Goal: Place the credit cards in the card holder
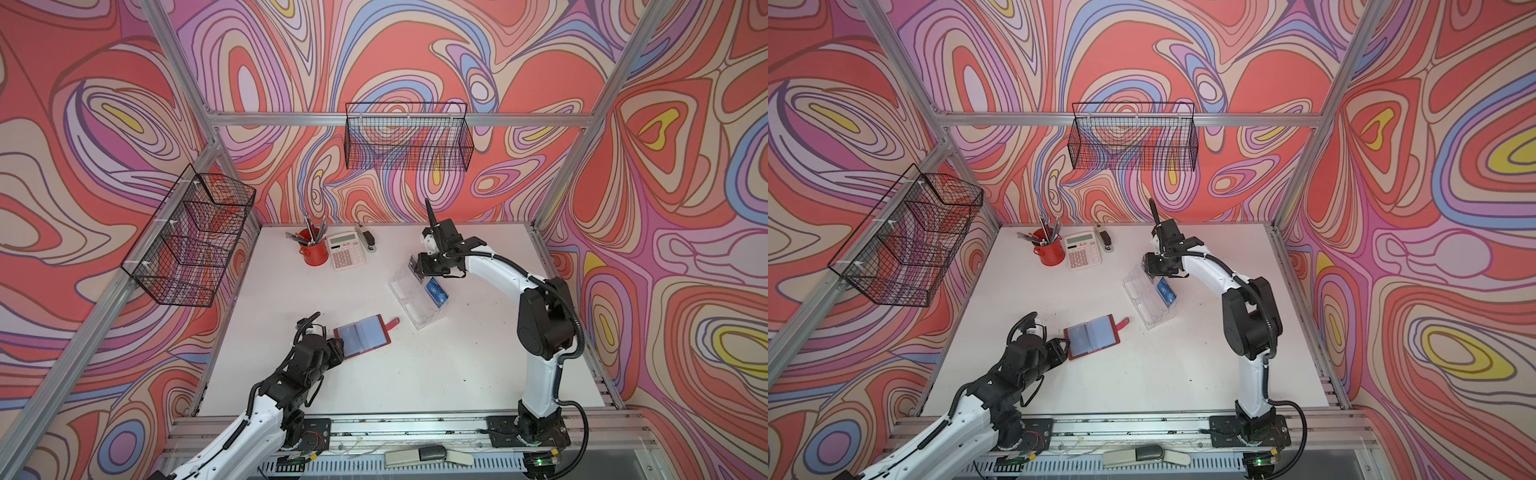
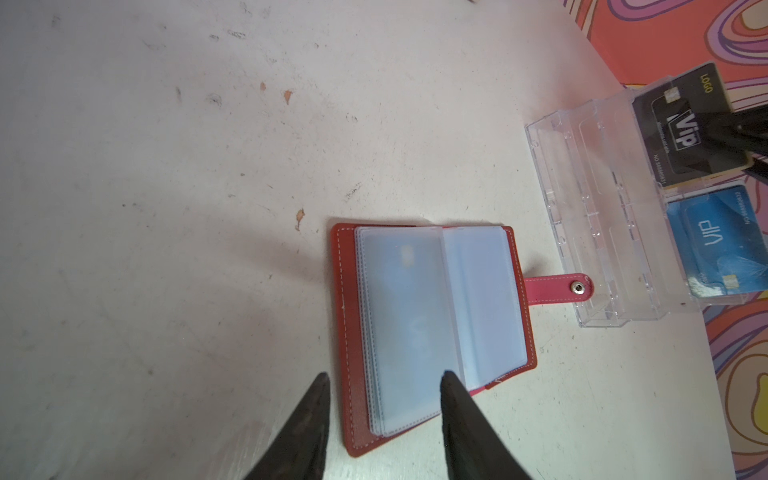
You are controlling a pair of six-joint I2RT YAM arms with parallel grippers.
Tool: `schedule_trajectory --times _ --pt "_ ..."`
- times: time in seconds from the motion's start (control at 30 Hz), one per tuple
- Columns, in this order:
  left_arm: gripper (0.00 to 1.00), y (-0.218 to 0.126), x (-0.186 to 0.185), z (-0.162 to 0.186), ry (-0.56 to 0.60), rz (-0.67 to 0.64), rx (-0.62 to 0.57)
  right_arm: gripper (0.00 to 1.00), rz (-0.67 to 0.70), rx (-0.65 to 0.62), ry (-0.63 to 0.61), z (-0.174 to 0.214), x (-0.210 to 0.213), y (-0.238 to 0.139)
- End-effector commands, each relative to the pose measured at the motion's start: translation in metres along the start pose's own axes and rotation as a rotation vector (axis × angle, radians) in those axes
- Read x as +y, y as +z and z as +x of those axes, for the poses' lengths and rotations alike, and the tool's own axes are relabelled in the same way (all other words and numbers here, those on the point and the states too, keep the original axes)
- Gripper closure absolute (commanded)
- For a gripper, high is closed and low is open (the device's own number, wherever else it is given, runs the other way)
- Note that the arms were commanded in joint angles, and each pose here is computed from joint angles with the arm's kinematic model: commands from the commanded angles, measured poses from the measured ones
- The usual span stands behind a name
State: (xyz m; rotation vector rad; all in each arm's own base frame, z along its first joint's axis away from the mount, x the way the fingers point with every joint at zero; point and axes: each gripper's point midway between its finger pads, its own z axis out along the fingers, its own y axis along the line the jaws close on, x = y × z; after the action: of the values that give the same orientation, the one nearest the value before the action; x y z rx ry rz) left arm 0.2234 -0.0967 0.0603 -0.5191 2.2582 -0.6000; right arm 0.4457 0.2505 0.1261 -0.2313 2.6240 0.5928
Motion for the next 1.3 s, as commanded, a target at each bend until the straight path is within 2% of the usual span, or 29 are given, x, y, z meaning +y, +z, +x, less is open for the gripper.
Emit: schedule_trajectory --times 0.0,0.23,0.4,0.67,0.8,1.13,1.27 --pt "0.54 -0.001 -0.004 -0.006 -0.001 0.008 -0.021 0.70 -0.009 0.026 -0.025 0.003 0.006 0.012" --pt "0.54 -0.002 -0.004 -0.006 0.001 0.009 -0.021 0.66 -0.012 0.044 -0.022 0.005 0.006 0.022" --pt "0.54 -0.002 -0.005 -0.007 -0.002 0.013 -0.024 0.68 -0.073 0.005 -0.034 -0.001 0.021 0.006" --pt "0.54 -0.001 -0.004 -0.007 -0.001 0.010 -0.024 0.71 -0.097 -0.038 -0.044 -0.007 0.029 -0.014" --pt "0.54 -0.001 -0.003 -0.007 0.002 0.005 -0.026 0.74 -0.092 -0.034 -0.047 -0.006 0.028 -0.014" --pt "0.54 -0.001 -0.003 -0.006 -0.002 0.008 -0.023 0.89 -0.050 -0.051 -0.055 -0.008 0.022 -0.019" --pt "0.54 -0.001 -0.004 -0.006 0.000 0.008 -0.022 0.89 -0.031 -0.061 -0.060 -0.010 0.020 -0.022"
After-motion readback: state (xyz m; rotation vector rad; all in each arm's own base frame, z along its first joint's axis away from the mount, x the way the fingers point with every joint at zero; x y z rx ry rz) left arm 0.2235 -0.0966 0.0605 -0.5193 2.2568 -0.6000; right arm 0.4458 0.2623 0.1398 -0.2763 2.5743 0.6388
